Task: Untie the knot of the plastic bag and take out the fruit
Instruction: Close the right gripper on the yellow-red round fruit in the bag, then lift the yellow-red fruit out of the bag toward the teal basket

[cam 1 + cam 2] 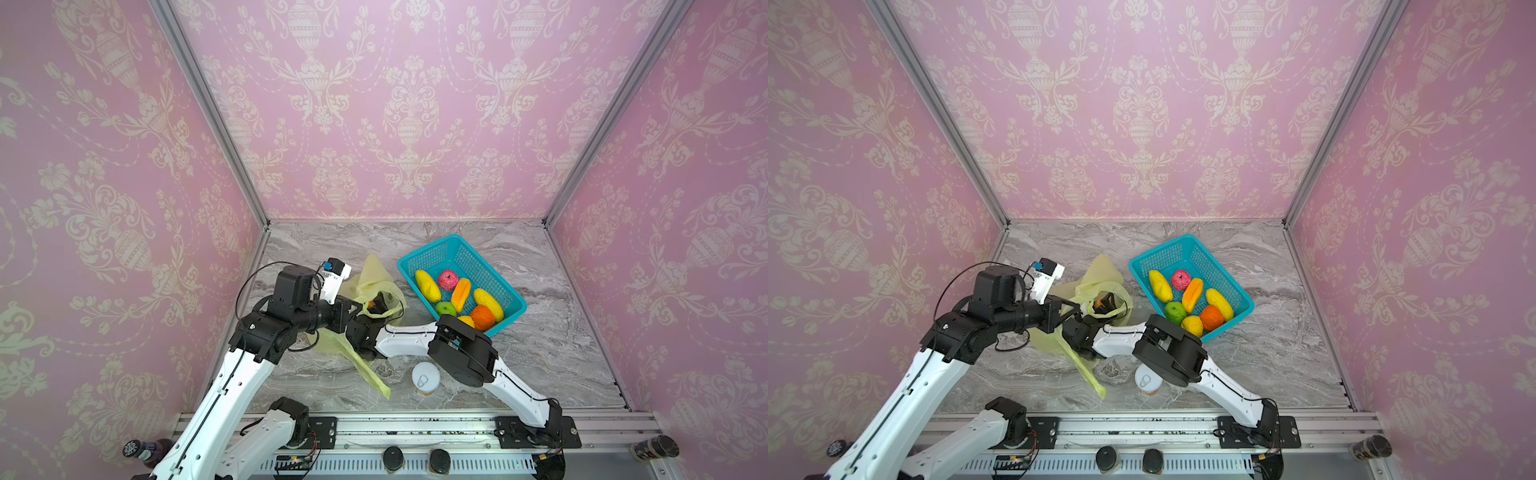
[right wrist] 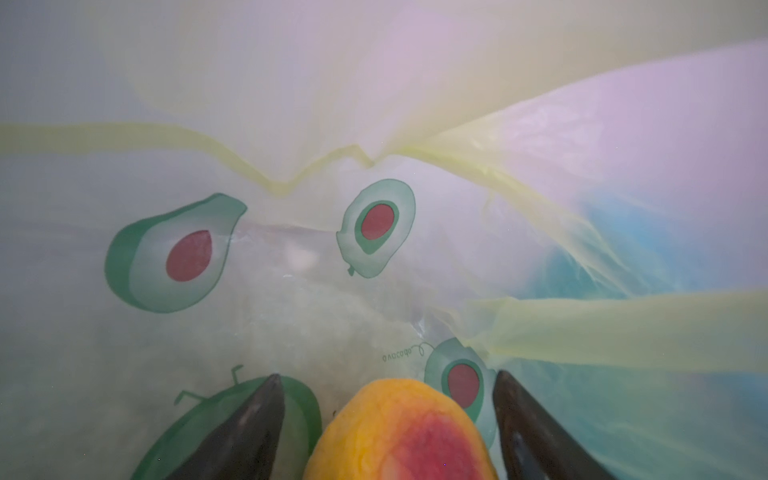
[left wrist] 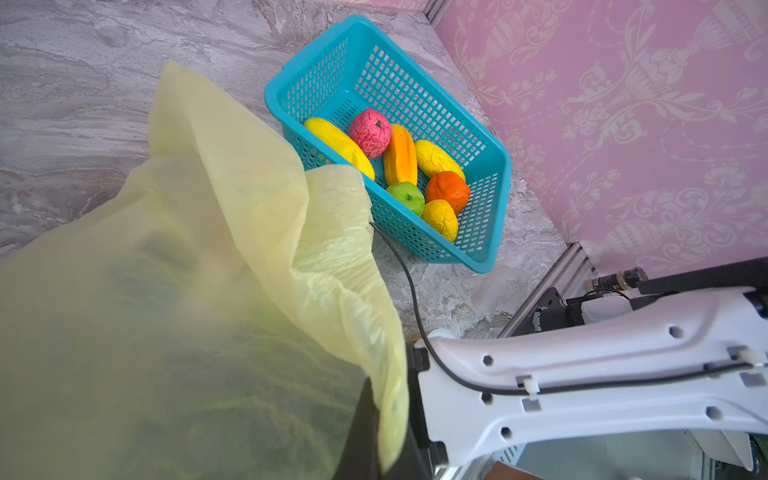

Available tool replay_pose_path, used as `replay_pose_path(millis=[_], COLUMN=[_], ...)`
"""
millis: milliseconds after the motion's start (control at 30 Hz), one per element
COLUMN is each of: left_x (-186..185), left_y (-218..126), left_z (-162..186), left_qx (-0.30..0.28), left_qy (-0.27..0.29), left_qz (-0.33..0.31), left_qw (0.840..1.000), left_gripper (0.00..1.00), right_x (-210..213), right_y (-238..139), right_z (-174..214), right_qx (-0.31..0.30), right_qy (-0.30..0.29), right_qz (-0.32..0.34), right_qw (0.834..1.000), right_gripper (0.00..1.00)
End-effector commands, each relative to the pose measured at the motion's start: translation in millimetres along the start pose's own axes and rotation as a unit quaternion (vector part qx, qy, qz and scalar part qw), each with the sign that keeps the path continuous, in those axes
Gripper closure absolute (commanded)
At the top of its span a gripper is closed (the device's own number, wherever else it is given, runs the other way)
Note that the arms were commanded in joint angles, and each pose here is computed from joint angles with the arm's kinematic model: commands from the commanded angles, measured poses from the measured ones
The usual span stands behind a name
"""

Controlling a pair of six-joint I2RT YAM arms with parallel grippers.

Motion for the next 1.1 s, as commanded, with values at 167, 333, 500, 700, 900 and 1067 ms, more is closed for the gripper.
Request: replay_pose_path(millis=[167, 333, 500, 700, 900, 1067], left_x=[2.5, 5.4, 4.5, 6.9, 26.5, 41.2], left_y=[-1.3, -1.9, -2.1, -2.6, -1.1, 0.9], left_z=[1.4, 2.4, 2.3, 3.2, 7.2, 11.3], left_qx=[0.003, 0.007, 0.005, 0.007, 0.033, 0.055], left_qy=[-0.001, -0.001, -0.001, -0.001, -0.013, -0.027], left_qz=[-0.019, -0.034, -0.030, -0.043, -0.118, -0.164], left_qw=[1.000, 0.999, 1.000, 0.999, 0.992, 0.985], left_gripper=[1.00, 1.00, 1.00, 1.00, 1.00, 1.00], right_x=[-18.0, -23.7, -23.4, -25.4, -28.2, -26.7], right_y=[6.4, 9.3, 14.8, 12.1, -33.4, -82.6], right_z=[17.9, 27.5, 27.4, 20.4, -8.4, -24.3], right_qx=[0.018, 0.030, 0.036, 0.045, -0.001, -0.041], right_qy=[0.032, 0.037, 0.034, 0.039, 0.042, 0.048], right_qz=[0.003, 0.001, 0.008, -0.014, -0.085, -0.174], right_qw=[0.999, 0.999, 0.999, 0.998, 0.996, 0.983], right_gripper=[0.35, 0.19, 0.22, 0.49, 0.56, 0.62])
Point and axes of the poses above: each gripper's point midway between its finger pads, its own y axis out along the fingers, its own x axis along the line the jaws close on, z = x × y, the point moved 7 cm from there along -y, back along the fingers, and after that the axes turned 13 degrees about y, right-handed, at the moved point
